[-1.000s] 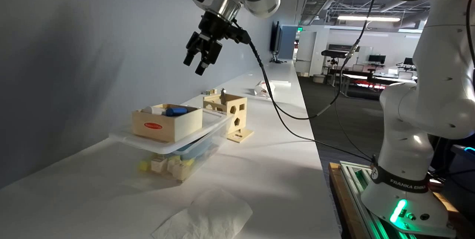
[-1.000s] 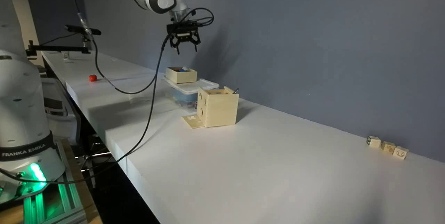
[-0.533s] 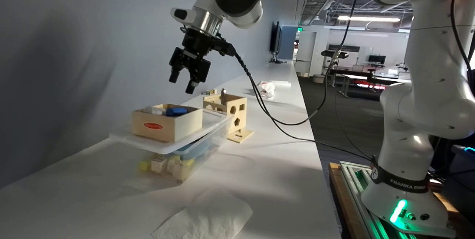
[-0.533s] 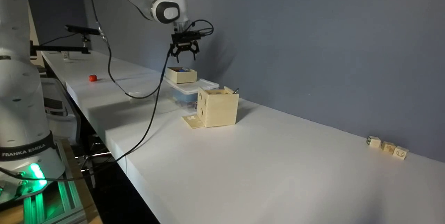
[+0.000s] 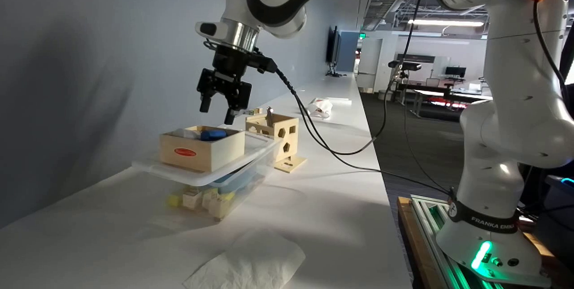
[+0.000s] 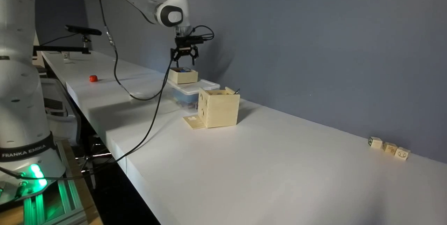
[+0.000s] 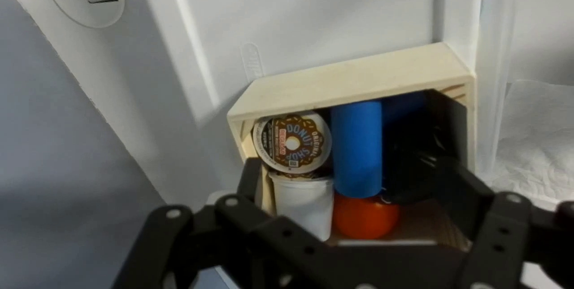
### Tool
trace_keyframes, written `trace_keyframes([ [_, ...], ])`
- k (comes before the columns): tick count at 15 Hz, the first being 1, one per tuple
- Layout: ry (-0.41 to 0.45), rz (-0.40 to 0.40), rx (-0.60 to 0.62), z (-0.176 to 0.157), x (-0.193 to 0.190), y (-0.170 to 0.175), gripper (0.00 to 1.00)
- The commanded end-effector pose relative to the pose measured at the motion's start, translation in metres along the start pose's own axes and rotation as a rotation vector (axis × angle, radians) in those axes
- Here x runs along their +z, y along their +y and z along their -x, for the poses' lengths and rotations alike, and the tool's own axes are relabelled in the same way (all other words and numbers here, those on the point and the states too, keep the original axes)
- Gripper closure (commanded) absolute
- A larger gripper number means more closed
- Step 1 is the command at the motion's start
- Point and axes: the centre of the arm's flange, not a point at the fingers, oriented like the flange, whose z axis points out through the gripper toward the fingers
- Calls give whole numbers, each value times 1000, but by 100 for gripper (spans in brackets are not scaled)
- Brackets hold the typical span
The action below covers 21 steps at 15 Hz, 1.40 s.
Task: Place one blue block from the box on the left in the toy box on the right.
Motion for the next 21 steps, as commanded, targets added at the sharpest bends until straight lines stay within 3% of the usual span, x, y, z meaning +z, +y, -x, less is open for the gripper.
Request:
trace_keyframes([
  [1,-19,-34,-53,-7,10,10,2],
  [4,-23,-58,-61,-9,19,10,13],
  [7,-27,-81,-62,-9,27,11,47],
  [13,-38,-93,-50,-6,22,12,90],
  [15,-24,-66,-38,-4,7,10,92],
  [19,40,68,29,14,-51,4,92],
  [21,10,110,112,32,-67,8,92],
])
